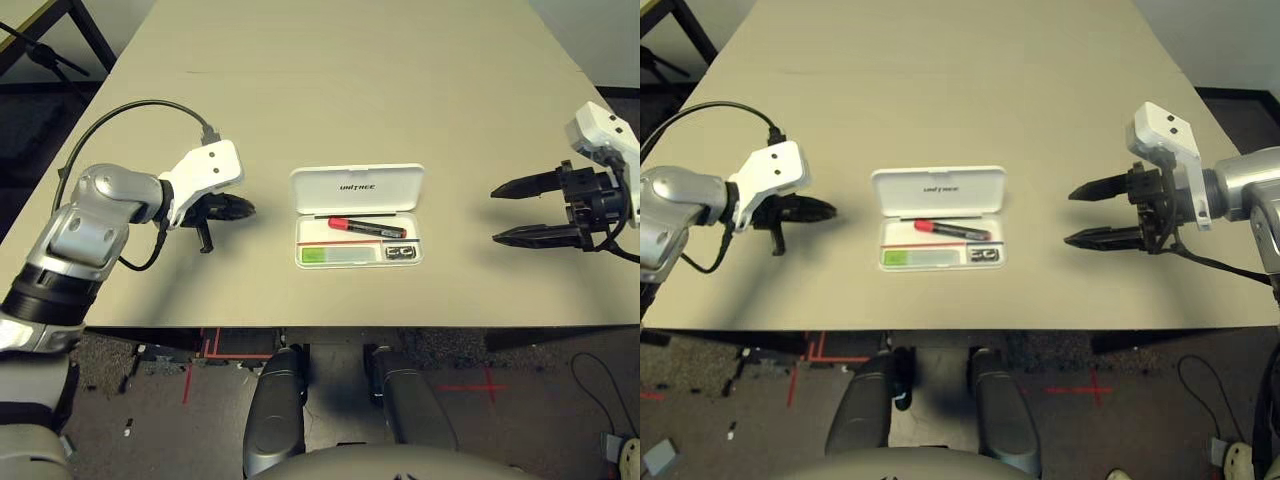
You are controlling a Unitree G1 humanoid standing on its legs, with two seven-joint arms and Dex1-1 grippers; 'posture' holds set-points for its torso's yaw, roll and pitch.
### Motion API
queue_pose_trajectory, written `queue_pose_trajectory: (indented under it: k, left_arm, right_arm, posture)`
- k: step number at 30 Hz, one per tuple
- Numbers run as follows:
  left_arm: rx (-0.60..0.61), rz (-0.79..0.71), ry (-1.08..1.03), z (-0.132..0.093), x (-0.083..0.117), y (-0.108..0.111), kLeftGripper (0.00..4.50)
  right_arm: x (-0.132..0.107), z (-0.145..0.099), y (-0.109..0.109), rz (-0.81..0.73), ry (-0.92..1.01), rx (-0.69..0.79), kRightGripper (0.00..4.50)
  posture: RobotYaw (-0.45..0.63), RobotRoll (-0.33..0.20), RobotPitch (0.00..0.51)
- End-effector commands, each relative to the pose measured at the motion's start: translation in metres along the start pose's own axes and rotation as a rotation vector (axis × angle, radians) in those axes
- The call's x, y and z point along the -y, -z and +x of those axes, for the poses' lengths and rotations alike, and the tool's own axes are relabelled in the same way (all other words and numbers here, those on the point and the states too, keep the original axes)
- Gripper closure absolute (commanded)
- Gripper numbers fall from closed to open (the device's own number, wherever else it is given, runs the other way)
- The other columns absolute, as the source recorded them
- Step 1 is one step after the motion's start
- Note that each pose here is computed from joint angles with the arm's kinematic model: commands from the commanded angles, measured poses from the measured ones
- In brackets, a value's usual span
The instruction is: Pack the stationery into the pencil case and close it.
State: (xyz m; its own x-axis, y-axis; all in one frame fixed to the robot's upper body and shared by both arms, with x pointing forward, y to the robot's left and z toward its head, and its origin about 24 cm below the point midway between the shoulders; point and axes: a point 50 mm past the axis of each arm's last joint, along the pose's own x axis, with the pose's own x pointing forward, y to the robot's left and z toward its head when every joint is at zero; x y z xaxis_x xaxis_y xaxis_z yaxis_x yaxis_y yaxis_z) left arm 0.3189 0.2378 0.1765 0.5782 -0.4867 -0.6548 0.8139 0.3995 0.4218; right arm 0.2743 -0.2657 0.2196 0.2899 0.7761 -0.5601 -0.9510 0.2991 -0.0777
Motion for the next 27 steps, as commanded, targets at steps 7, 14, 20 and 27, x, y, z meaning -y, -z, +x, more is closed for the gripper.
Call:
queue_pose_trajectory:
  k: [7,14,20,27]
  left_arm:
    - [0.091,-0.034,-0.060,0.021,-0.012,-0.012,4.47]
    - [0.230,-0.097,-0.028,0.042,-0.010,-0.032,4.47]
    - [0.289,-0.125,0.011,0.053,-0.004,-0.041,4.47]
    - [0.346,-0.152,0.068,0.063,0.007,-0.051,4.47]
  right_arm:
    - [-0.004,0.002,-0.001,-0.009,-0.004,0.007,0.00]
    - [-0.005,0.001,-0.001,-0.011,-0.002,0.003,0.00]
    - [-0.005,0.001,0.000,-0.009,-0.002,-0.004,0.00]
    - [-0.006,0.001,0.001,-0.007,-0.004,-0.011,0.00]
  posture:
    - [-0.01,0.000,0.190]
    - [-0.02,0.000,0.188]
    - [-0.02,0.000,0.193]
    - [-0.03,0.000,0.198]
